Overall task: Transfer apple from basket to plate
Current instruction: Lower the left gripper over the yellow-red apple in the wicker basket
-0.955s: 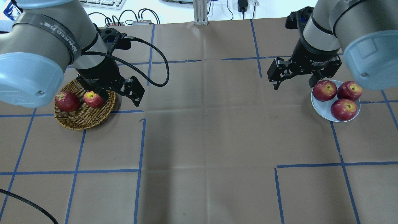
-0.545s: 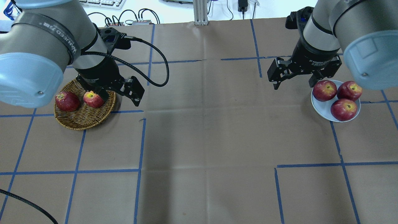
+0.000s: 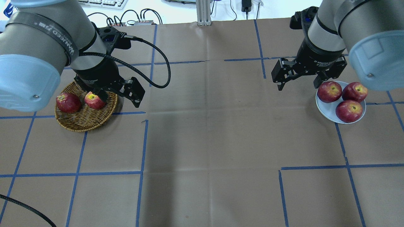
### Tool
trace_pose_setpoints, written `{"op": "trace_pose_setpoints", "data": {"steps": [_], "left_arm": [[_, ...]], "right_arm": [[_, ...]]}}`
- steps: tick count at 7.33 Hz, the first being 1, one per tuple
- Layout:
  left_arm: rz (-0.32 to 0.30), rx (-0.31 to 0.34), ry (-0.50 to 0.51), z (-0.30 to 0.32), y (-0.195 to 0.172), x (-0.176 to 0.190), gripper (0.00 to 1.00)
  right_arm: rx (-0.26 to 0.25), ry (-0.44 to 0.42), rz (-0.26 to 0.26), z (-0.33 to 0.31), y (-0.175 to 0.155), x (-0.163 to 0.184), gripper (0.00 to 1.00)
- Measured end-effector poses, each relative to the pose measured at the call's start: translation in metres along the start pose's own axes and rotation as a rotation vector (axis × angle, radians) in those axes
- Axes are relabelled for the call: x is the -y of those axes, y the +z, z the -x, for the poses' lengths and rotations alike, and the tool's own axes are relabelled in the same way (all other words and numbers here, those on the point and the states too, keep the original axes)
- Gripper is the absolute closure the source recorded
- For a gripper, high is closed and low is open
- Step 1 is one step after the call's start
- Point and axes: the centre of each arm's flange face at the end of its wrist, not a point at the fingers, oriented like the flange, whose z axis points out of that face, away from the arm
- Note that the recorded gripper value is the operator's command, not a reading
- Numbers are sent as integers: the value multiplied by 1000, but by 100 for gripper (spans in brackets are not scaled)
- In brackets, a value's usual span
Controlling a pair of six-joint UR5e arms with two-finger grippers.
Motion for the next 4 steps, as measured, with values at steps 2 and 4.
{"op": "trace_pose_setpoints", "data": {"steps": [2, 4], "left_arm": [[7, 19, -7, 2, -9, -10, 0], [38, 71, -27, 21, -3, -1, 0]], "right_arm": [[0, 0, 0, 0, 0, 0, 0], [-1, 0, 0, 0, 0, 0, 0]]}}
